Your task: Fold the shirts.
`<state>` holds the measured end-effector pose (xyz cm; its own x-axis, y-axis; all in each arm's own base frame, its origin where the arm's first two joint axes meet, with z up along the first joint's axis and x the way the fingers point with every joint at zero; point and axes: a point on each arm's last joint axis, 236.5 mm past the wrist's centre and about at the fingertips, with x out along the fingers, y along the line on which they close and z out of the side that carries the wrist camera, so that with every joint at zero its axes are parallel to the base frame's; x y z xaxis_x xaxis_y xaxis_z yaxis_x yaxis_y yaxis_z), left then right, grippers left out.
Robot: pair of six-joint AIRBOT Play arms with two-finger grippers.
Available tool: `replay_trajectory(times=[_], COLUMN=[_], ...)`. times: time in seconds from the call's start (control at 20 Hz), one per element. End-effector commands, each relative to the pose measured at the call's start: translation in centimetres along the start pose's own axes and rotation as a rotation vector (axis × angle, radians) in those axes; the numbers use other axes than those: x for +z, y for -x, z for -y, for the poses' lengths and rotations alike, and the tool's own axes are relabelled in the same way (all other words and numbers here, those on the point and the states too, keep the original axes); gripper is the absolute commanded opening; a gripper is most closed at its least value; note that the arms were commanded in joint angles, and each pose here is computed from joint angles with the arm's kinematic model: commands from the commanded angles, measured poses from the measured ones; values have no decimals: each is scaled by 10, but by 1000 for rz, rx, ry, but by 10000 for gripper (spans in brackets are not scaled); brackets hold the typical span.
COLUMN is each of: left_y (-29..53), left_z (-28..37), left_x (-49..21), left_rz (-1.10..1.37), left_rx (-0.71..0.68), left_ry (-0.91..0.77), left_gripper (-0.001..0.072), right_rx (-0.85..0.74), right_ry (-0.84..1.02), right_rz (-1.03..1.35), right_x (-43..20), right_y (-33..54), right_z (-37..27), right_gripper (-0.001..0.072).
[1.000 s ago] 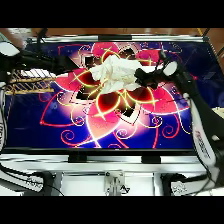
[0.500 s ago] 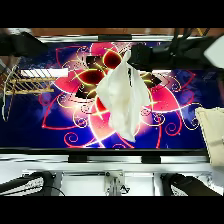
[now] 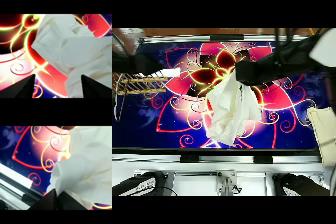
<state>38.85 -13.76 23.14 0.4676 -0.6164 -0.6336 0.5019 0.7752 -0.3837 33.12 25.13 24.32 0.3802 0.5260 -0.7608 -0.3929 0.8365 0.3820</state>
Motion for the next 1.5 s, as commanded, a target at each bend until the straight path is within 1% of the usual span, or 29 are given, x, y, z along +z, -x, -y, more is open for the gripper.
replay_trajectory(times=[0.0, 0.05, 0.1, 0.25, 0.35, 0.4, 0.55, 0.65, 0.8, 0.95, 1.05, 1.1, 1.15, 1.2, 1.25, 1.3, 1.35, 1.4, 1.45], left_y=[-60, -77, -94, -129, -146, -154, -177, -186, -204, -229, -238, -242, -244, -244, -242, -238, -234, -227, -218], left_z=[13, 26, 43, 86, 112, 123, 127, 129, 137, 127, 132, 135, 136, 135, 135, 134, 129, 121, 111], left_x=[-61, -74, -84, -86, -79, -78, -82, -75, -80, -91, -85, -83, -84, -84, -83, -80, -73, -63, -50], left_rz=[-155, -182, -201, -160, -99, -82, -84, -46, -49, -79, -39, -25, -25, -25, -18, -10, 5, 29, 57], left_rx=[-86, -118, -150, -189, -214, -227, -227, -251, -314, -306, -333, -343, -342, -341, -342, -344, -338, -320, -298], left_ry=[-33, -87, -147, -230, -329, -349, -349, -344, -275, -246, -233, -219, -215, -223, -250, -275, -280, -282, -282], left_gripper=[679, 683, 719, 720, 719, 719, 718, 718, 718, 716, 696, 608, 443, 195, 84, 66, 66, 66, 66], right_rx=[-61, -60, -55, -56, -59, -62, -65, -66, -64, -37, -23, -15, -13, -13, -18, -37, -78, -123, -167], right_ry=[-18, -22, -20, -14, -14, -14, -4, 0, -1, -3, -4, -5, -5, -5, -5, -4, -8, -13, -20], right_rz=[-124, -144, -160, -170, -190, -201, -217, -230, -237, -243, -246, -248, -248, -248, -248, -247, -247, -262, -294], right_x=[-13, -15, -17, -19, -23, -26, -29, -32, -34, -35, -36, -36, -37, -37, -36, -36, -36, -39, -46], right_y=[-40, -48, -54, -54, -53, -53, -52, -51, -51, -51, -51, -51, -51, -51, -51, -51, -50, -48, -44], right_z=[21, 22, 22, 23, 24, 25, 25, 26, 25, 19, 15, 14, 13, 13, 14, 19, 29, 40, 52], right_gripper=[85, 85, 85, 85, 85, 85, 85, 85, 85, 85, 85, 86, 86, 85, 86, 92, 226, 572, 656])
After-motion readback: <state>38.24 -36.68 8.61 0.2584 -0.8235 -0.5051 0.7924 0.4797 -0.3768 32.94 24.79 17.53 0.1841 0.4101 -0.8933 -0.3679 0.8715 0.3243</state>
